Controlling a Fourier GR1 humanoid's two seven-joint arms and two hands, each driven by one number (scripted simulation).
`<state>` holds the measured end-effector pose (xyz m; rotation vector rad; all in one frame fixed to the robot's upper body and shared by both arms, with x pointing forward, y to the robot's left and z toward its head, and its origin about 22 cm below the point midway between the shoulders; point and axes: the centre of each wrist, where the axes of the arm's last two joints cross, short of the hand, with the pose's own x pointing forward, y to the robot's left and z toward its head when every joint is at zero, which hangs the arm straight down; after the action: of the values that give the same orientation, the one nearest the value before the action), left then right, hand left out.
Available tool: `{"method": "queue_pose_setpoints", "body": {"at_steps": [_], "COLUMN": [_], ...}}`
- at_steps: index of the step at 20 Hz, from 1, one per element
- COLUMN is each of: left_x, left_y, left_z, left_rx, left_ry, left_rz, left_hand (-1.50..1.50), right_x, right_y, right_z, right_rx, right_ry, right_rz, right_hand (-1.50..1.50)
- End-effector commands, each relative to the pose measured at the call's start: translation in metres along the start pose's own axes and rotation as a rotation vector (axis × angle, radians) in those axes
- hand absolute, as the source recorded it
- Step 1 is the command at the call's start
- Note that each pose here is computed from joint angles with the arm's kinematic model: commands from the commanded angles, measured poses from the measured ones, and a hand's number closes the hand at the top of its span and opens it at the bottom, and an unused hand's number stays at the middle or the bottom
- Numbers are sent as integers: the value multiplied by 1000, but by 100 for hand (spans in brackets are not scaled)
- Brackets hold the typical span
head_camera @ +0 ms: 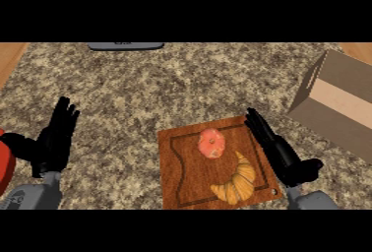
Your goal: Pick the squash from the cutting board and place it in the cardboard box
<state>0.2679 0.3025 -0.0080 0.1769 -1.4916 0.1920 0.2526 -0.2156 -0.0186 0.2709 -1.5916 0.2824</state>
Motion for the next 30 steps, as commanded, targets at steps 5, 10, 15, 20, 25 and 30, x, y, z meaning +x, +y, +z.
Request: {"method": "queue_pose_setpoints", "body": {"at_steps": [5, 10, 15, 20, 25, 30], "left_x": [-15, -23, -32, -21, -9, -28], "left_y": [-2, -11, -13, -21, -24, -14], "left_z": [9, 8, 14, 18, 0, 14], "left_rx": [51, 39, 28, 22, 23, -9], "left_ry": [48, 90, 71, 88, 90, 81], "left_rz": [-179, -177, -184, -185, -193, -176], "left_hand": [0, 0, 0, 0, 0, 0], "right_x": [73, 35, 51, 92, 138, 168], "right_y": [3, -13, 7, 3, 22, 46], "right_z": [-34, -12, 18, 38, 31, 13], "right_rx": [-217, -518, -532, -444, -377, -279], "right_ry": [-265, -107, -191, 42, 193, 292], "right_rz": [290, 594, 801, 954, 966, 1032], "right_hand": [150, 150, -150, -150, -150, -150]}}
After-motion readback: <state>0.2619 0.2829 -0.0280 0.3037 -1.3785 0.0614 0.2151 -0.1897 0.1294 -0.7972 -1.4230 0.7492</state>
